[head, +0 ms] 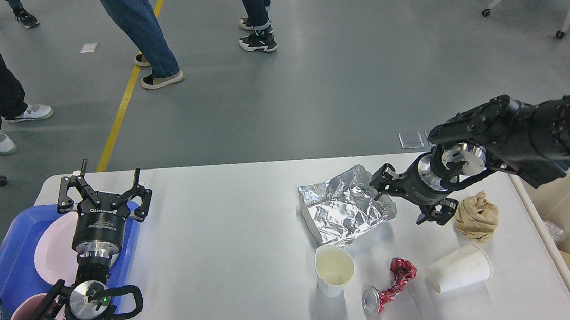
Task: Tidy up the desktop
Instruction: 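Lower the right gripper onto the crumpled foil tray and grip it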
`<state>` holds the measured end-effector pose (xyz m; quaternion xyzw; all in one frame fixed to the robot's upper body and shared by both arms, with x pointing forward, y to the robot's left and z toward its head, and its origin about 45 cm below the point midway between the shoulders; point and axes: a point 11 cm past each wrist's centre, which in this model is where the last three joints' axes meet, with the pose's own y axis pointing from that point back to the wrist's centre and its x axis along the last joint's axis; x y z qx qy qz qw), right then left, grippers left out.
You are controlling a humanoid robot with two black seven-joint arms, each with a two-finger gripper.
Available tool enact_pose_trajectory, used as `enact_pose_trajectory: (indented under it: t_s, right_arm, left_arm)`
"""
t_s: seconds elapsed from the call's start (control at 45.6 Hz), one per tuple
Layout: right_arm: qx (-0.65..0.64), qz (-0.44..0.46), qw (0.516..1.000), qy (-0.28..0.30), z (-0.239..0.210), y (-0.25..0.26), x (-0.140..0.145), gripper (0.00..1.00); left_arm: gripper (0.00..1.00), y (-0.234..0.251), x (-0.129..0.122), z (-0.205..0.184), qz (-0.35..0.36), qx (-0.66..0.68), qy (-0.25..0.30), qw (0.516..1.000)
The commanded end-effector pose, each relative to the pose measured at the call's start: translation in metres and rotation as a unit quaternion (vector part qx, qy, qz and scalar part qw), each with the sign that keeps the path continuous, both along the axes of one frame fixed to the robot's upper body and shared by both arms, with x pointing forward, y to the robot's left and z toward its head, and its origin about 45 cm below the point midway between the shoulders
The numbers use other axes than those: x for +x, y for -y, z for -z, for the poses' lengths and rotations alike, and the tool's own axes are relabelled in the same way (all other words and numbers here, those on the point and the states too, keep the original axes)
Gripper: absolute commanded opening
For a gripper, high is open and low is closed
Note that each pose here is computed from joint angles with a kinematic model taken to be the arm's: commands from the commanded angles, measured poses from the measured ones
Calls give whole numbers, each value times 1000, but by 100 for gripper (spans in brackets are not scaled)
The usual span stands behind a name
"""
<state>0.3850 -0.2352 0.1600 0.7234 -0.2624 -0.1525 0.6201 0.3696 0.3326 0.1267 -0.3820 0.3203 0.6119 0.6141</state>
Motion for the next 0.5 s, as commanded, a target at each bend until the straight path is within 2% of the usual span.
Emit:
enact_pose_trajectory:
  t_s: [0.0, 0.197, 0.482]
  right_arm:
    - [29, 36, 999, -3, 31, -12, -2, 100]
    - [76, 66, 995, -5, 59, -31, -8, 100]
    - [61, 86, 994, 21, 86, -34, -8, 100]
  left_arm:
    - [96, 0, 0, 0, 0, -1, 0, 1000]
    - [96, 0, 0, 0, 0, 0, 0, 1000]
    - [96, 0, 0, 0, 0, -1, 0, 1000]
